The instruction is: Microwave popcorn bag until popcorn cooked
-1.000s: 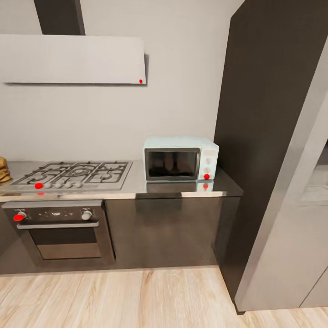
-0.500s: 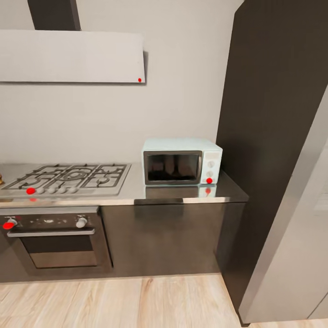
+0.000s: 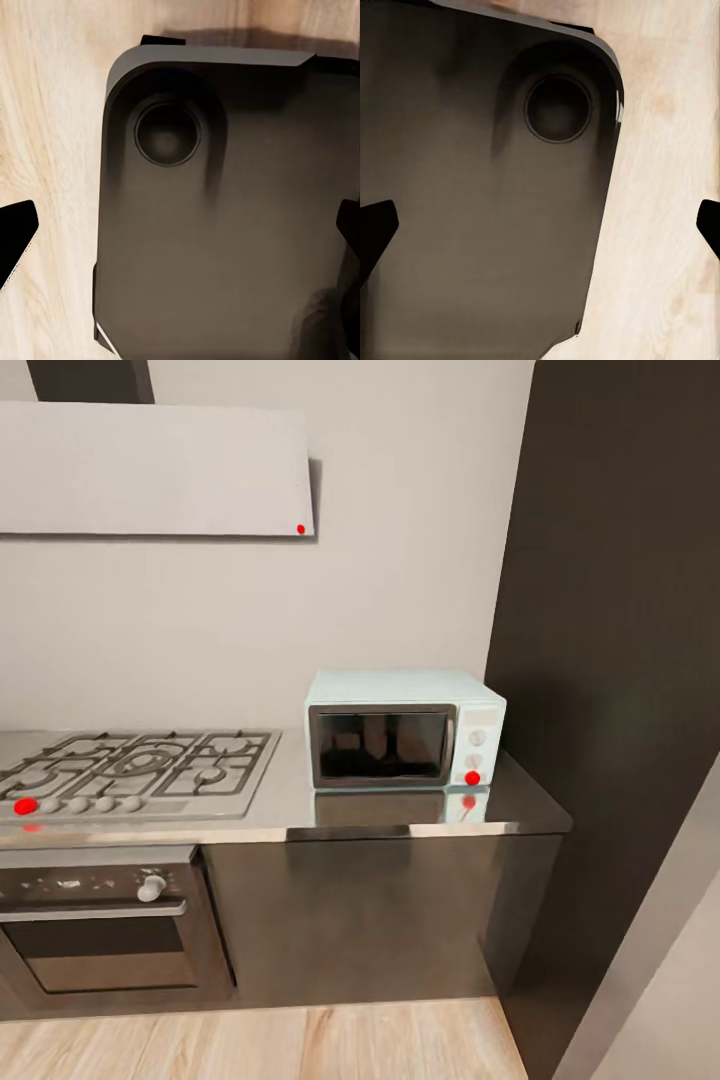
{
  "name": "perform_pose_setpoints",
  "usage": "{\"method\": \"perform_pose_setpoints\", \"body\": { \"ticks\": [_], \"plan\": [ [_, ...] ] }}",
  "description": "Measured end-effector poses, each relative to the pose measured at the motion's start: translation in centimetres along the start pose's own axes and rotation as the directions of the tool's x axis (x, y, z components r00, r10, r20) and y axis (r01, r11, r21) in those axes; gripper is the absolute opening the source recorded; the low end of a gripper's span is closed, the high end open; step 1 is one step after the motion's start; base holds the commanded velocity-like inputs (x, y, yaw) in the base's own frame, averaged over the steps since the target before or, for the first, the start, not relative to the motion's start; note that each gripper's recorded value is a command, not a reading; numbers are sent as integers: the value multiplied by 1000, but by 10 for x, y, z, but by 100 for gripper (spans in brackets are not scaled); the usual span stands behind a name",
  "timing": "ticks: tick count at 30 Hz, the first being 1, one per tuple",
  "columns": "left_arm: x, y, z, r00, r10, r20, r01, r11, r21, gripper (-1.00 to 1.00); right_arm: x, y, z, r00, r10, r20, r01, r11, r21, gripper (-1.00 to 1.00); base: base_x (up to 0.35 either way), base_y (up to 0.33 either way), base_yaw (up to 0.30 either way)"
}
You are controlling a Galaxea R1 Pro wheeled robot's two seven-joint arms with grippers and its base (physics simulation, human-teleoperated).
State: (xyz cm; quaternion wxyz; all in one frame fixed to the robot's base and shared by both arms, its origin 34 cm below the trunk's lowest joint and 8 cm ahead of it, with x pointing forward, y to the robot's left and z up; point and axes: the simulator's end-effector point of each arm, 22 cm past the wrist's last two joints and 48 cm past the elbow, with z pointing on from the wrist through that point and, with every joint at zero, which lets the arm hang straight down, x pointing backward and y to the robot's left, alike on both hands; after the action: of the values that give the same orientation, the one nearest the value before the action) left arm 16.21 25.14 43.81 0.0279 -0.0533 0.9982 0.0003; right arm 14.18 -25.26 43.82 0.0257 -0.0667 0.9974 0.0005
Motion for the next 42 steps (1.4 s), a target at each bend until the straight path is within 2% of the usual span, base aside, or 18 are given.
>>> {"method": "perform_pose_setpoints", "body": {
  "ticks": [22,24,25,26,27,28,31,32,35,36,37,39,41,42],
  "plan": [
    [0,0,0,1000,-4,1,4,1000,-1,100,-1,4,0,1000,-3,-2,3,1000,-12,100,25,0,0],
    [0,0,0,1000,-4,1,4,1000,-1,100,-25,1,1,999,-2,48,3,1000,-9,100,0,0,0],
    [0,-1,0,1000,-4,1,4,1000,0,100,-74,-1,-1,989,-3,146,4,1000,-7,100,0,0,0],
    [0,-1,0,1000,-4,1,4,1000,1,100,-113,-2,-7,977,-5,215,6,1000,-5,100,0,0,0],
    [0,-1,0,1000,-4,1,4,1000,1,100,-136,-3,-11,970,-4,244,4,1000,-2,100,0,0,0],
    [0,-1,0,1000,-4,1,4,1000,1,100,-172,-4,-21,958,-2,286,2,1000,0,100,0,0,0],
    [0,-1,0,1000,-4,1,4,1000,1,100,-240,-6,-51,933,10,361,-11,1000,1,100,0,0,0],
    [-1,-1,0,1000,-3,2,3,1000,1,100,-266,-6,-67,921,14,389,-14,1000,-1,100,0,0,0],
    [-1,-2,0,1000,-3,2,3,1000,2,100,-311,-7,-102,896,18,443,-19,1000,-2,100,0,0,0],
    [-1,-2,0,1000,-2,2,2,1000,3,100,-342,-8,-135,880,19,475,-21,1000,-2,100,0,0,0],
    [-1,-2,0,1000,-2,2,2,1000,3,100,-368,-10,-164,850,20,527,-23,1000,-2,100,0,0,0],
    [-1,-2,0,1000,-2,2,2,1000,3,100,-400,-25,-221,810,43,584,-57,998,5,100,0,0,0],
    [-1,-2,0,1000,-2,3,2,1000,3,100,-421,-34,-257,775,48,631,-72,997,13,100,0,0,0],
    [-1,-2,0,1000,-1,3,1,1000,3,100,-452,-42,-294,742,49,669,-83,996,19,100,0,0,0]
  ]
}}
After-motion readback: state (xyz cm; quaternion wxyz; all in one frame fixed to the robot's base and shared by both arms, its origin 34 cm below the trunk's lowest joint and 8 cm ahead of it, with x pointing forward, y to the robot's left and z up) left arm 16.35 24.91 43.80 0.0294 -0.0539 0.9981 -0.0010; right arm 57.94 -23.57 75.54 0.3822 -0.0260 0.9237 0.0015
